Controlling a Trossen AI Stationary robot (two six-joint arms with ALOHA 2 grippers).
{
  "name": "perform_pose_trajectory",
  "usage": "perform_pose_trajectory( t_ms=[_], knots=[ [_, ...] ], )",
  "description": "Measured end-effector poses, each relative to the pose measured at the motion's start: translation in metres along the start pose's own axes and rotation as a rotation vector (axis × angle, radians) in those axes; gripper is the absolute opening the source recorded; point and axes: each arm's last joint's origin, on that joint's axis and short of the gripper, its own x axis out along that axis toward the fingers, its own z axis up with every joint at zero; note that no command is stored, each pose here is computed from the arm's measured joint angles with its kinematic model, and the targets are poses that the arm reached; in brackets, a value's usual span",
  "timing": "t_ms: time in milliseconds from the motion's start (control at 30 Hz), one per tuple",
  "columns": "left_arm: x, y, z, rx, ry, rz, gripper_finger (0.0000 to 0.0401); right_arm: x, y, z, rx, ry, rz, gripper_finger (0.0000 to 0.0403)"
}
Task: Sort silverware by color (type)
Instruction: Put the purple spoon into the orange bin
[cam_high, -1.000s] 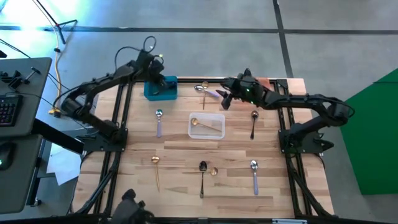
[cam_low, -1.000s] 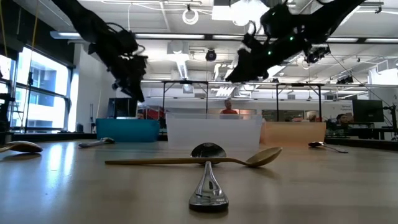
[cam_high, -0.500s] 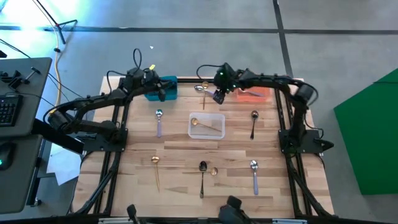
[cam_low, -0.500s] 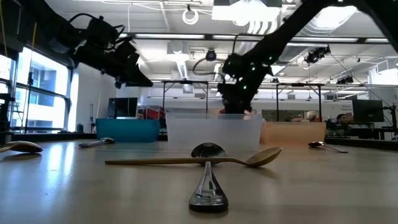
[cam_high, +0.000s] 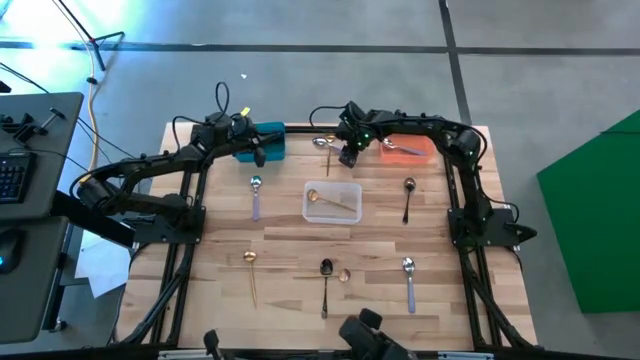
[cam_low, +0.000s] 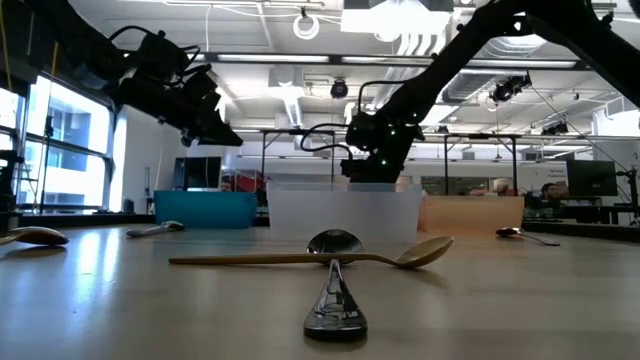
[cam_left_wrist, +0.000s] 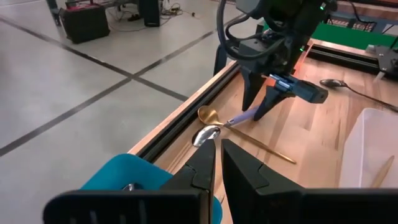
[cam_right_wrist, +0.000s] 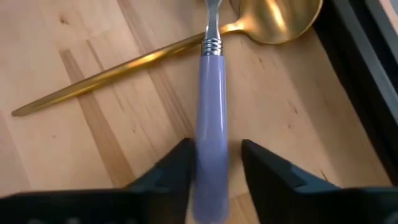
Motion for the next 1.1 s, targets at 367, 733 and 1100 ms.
perform_pose_trajectory(
  t_ms=[367, 733, 1100],
  knots=[
    [0.000, 0.000, 0.000, 0.021, 0.001, 0.003, 0.0017, -0.014, -0.002, 0.003, -0.035, -0.030, -0.021, 0.0046],
    [0.000, 0.000, 0.000, 0.042, 0.002, 0.006, 0.0017, -0.121, -0.005, -0.004, -0.048, -0.038, -0.070, 0.0052],
    [0.000, 0.000, -0.002, 0.043, 0.026, 0.003, 0.0017, -0.187, -0.028, -0.086, 0.046, 0.078, -0.142, 0.0053]
  ],
)
